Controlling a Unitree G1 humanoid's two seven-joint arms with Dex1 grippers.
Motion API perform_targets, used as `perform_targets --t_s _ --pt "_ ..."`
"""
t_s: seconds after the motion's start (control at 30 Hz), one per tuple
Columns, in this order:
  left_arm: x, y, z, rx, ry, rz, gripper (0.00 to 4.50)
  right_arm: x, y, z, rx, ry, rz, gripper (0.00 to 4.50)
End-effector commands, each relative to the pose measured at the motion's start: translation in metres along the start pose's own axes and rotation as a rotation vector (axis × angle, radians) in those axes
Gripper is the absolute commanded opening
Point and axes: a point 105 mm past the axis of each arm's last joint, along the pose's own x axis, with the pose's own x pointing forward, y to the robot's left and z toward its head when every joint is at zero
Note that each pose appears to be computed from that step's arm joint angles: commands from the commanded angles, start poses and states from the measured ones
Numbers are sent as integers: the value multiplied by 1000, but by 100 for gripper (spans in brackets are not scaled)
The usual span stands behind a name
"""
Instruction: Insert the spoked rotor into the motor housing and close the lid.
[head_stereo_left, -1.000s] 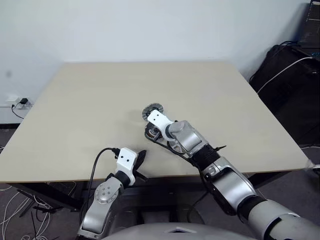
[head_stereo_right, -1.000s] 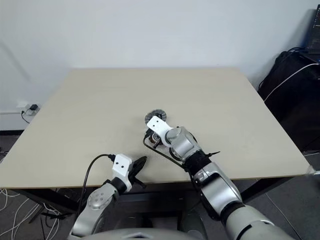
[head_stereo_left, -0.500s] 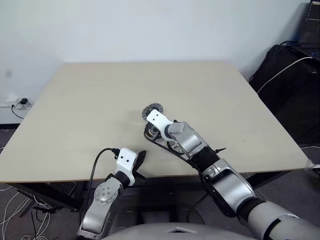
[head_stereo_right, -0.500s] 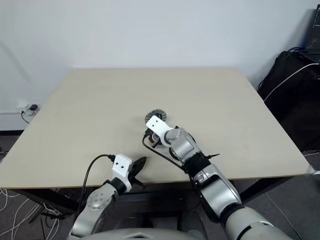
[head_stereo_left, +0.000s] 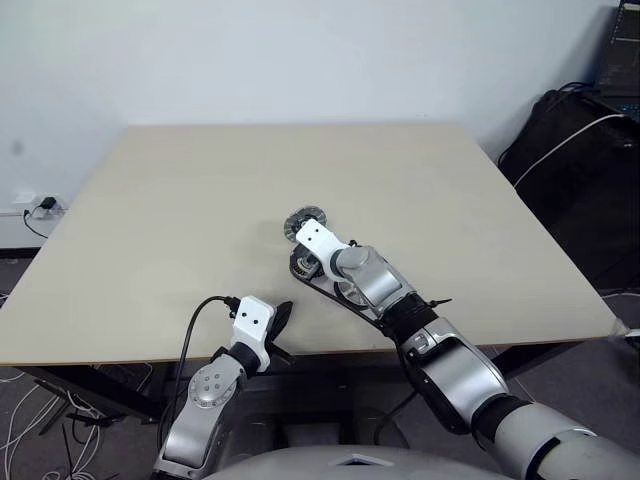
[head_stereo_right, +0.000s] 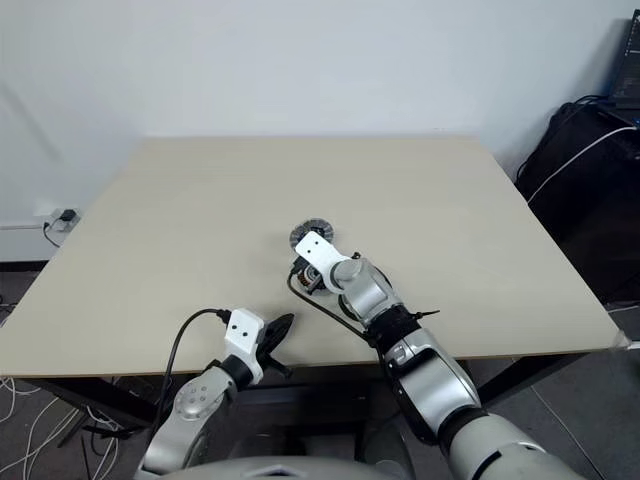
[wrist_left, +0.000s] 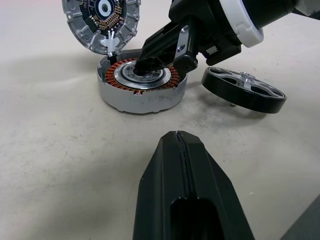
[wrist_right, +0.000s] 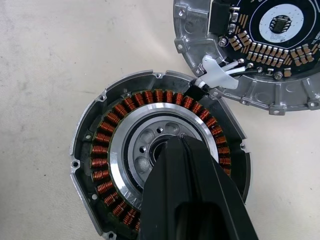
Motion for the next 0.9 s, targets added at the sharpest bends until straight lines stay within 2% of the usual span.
perform_targets --t_s 0.03,0.3,0.57,0.9 --pt "1 -1 9 11 -30 -13 0 -3 -12 9 11 -28 -40 2" --pt "1 -1 9 17 -27 -18 0 -16 -22 27 79 -132 -59 2" --pt "2 -1 9 19 -25 -28 0 -14 -13 22 70 -114 -37 2" --pt "1 -1 9 14 -23 -20 0 -10 -4 29 50 -115 -9 2"
